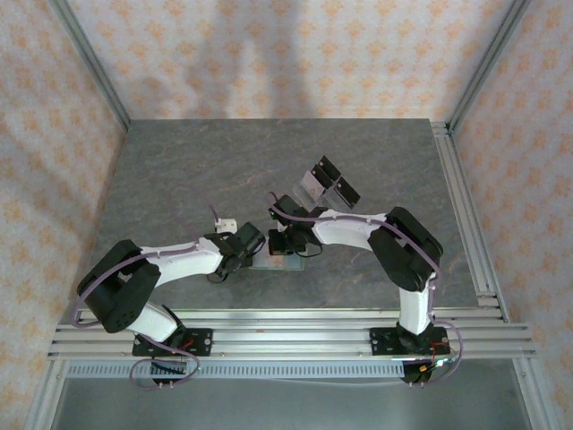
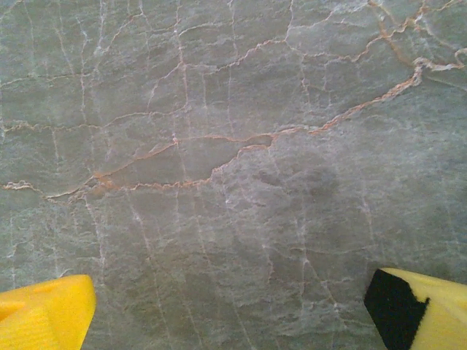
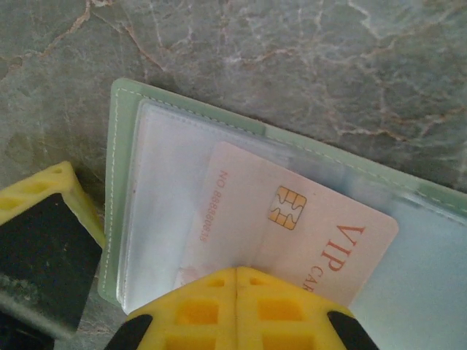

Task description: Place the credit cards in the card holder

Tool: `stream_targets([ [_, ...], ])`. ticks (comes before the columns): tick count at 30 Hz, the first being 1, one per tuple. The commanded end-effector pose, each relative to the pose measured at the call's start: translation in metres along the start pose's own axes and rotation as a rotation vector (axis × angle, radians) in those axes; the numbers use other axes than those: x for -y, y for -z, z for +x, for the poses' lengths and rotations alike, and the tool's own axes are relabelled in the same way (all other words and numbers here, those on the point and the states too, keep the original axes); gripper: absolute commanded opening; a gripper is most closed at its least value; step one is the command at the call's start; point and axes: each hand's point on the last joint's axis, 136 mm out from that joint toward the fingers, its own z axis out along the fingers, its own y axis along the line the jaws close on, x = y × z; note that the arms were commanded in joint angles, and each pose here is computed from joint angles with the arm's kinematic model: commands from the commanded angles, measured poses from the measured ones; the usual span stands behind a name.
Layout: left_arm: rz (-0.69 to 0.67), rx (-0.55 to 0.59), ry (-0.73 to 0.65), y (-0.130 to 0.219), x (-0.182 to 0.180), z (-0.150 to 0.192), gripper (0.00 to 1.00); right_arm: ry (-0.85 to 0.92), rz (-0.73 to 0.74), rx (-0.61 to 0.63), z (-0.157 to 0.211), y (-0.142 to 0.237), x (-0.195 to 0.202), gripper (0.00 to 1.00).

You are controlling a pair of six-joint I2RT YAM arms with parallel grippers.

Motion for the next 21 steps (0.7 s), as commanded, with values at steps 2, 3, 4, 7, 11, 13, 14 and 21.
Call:
stream_targets([
  [2, -0.010, -0.036, 0.005, -0.010, -0.003, 0.012, 1.00, 0.024, -0.010, 0.034, -0.010, 0.012, -0.013, 0.02],
  [3, -0.011, -0.037, 0.003, -0.010, -0.003, 0.013, 1.00, 0.026, -0.003, 0.052, -0.012, 0.017, -0.012, 0.02],
  [4, -0.009, -0.036, 0.005, -0.010, -0.003, 0.012, 1.00, 0.030, 0.009, 0.068, -0.012, 0.023, -0.010, 0.03],
  [7, -0.009, -0.035, 0.004, -0.009, -0.003, 0.012, 1.00, 0.041, 0.040, 0.094, -0.011, 0.038, -0.005, 0.04],
  [11, -0.010, -0.035, 0.003, -0.010, -0.003, 0.012, 1.00, 0.046, 0.100, 0.074, 0.001, 0.041, 0.011, 0.03],
  [13, -0.009, -0.035, 0.005, -0.010, -0.003, 0.012, 1.00, 0.046, 0.127, 0.061, 0.007, 0.039, 0.020, 0.03],
  [14, -0.010, -0.034, 0.003, -0.010, -0.003, 0.012, 1.00, 0.044, 0.138, 0.055, 0.010, 0.038, 0.025, 0.03],
  [21, -0.008, -0.034, 0.002, -0.010, -0.003, 0.012, 1.00, 0.032, 0.161, 0.027, 0.019, 0.025, 0.037, 0.03],
])
